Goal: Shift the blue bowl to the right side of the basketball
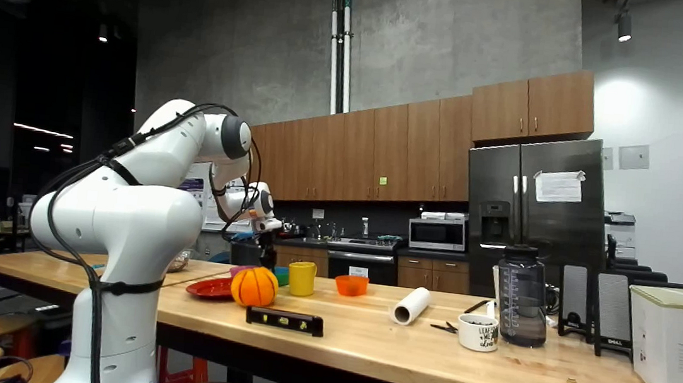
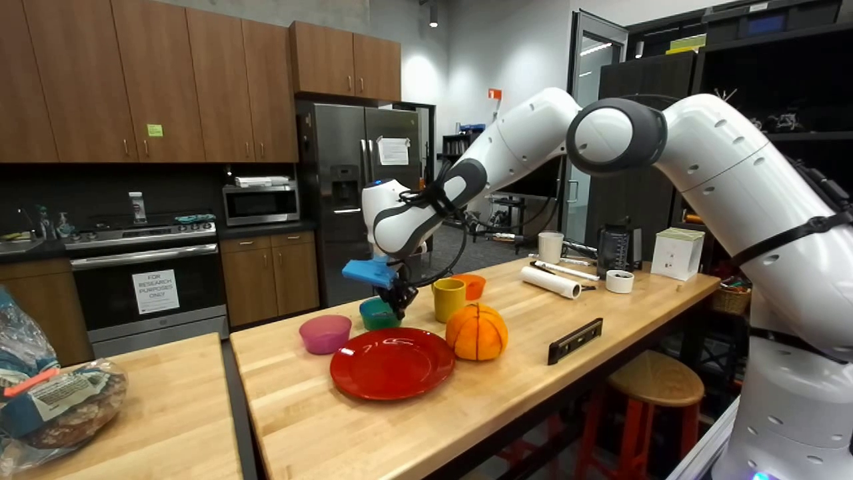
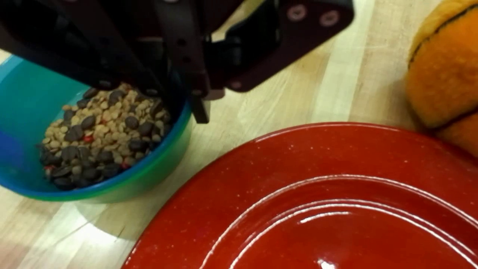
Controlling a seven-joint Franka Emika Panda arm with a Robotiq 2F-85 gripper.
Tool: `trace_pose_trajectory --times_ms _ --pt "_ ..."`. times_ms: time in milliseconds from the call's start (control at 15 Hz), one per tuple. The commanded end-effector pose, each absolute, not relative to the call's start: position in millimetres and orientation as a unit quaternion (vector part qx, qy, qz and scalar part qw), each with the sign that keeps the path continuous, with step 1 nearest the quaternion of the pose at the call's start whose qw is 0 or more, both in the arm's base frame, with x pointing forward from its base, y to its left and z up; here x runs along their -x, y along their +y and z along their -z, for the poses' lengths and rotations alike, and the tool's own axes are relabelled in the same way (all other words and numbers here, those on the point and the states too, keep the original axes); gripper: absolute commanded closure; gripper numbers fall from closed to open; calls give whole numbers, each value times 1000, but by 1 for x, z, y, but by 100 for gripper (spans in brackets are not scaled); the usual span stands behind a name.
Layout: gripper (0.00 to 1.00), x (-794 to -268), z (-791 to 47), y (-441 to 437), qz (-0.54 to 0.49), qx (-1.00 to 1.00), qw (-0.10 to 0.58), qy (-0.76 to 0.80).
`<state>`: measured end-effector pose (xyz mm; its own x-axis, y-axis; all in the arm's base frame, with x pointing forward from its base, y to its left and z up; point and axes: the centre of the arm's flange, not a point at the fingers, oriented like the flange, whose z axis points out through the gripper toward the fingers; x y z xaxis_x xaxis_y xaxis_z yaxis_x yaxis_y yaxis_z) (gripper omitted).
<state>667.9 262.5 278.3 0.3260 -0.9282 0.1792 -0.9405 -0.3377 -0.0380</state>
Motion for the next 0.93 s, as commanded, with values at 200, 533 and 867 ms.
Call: trace_pose_trajectory --times_ms 200,533,867 --pt "98 -656 -300 247 -64 -803 2 -593" --pt "98 -645 -325 228 -61 -795 -27 -603" --pt "98 -619 -354 206 -67 -817 -72 -568"
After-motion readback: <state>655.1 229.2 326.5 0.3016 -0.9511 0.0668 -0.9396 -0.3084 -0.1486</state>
